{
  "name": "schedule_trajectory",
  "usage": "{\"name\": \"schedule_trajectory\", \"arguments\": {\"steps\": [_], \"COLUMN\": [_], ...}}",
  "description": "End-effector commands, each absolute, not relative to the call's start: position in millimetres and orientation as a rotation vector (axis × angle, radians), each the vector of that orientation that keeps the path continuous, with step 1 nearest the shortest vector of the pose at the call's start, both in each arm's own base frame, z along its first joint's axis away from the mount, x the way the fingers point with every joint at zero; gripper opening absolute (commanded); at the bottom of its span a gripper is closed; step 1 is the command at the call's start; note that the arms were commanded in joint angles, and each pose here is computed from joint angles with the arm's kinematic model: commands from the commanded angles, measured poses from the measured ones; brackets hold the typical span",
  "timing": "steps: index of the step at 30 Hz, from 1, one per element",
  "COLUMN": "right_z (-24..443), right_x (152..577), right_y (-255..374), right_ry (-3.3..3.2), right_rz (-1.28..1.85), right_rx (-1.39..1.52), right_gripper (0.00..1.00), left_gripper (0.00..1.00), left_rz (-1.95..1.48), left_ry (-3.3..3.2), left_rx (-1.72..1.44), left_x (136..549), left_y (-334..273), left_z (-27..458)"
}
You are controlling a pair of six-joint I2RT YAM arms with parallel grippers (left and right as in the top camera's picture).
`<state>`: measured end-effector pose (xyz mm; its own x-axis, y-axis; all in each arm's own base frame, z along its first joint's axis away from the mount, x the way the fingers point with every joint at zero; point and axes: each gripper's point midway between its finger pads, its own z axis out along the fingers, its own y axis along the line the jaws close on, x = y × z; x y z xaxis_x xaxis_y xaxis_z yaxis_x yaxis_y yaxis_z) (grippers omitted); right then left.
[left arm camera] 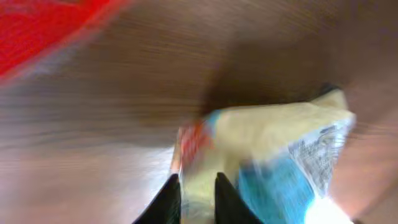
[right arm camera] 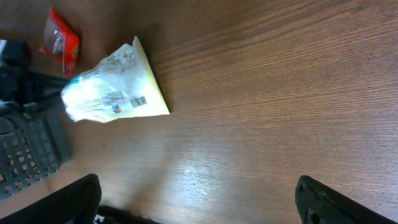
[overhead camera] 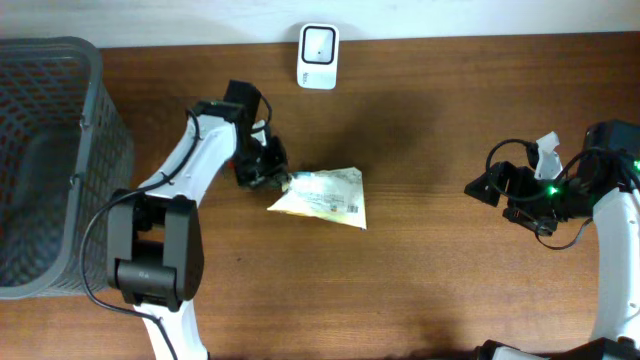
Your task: Scan the item barcode
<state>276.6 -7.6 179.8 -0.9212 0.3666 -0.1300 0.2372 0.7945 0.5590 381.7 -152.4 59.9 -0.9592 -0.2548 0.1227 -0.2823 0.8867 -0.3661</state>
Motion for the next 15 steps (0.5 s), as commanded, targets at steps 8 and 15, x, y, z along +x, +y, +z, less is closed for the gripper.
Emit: {"name": "schedule_trajectory", "arguments": {"steps": [8, 15], "right_z": [181.9, 181.9], "right_x": [275.1, 275.4], "right_y": [-6.4, -6.6], "right_ry": [2.747, 2.746], "right_rz": [0.790, 0.789], "right_rx": [0.434, 0.432], "right_gripper": [0.99, 0.99], "left_gripper": [0.40, 0.00], "left_rz": [-0.025, 0.000], "left_ry": [-3.302, -3.257], "left_rx": [0.164, -0.070], "left_x": [408.9, 379.6], "left_y": [-128.2, -185.0], "left_z": [139.1, 94.0]}}
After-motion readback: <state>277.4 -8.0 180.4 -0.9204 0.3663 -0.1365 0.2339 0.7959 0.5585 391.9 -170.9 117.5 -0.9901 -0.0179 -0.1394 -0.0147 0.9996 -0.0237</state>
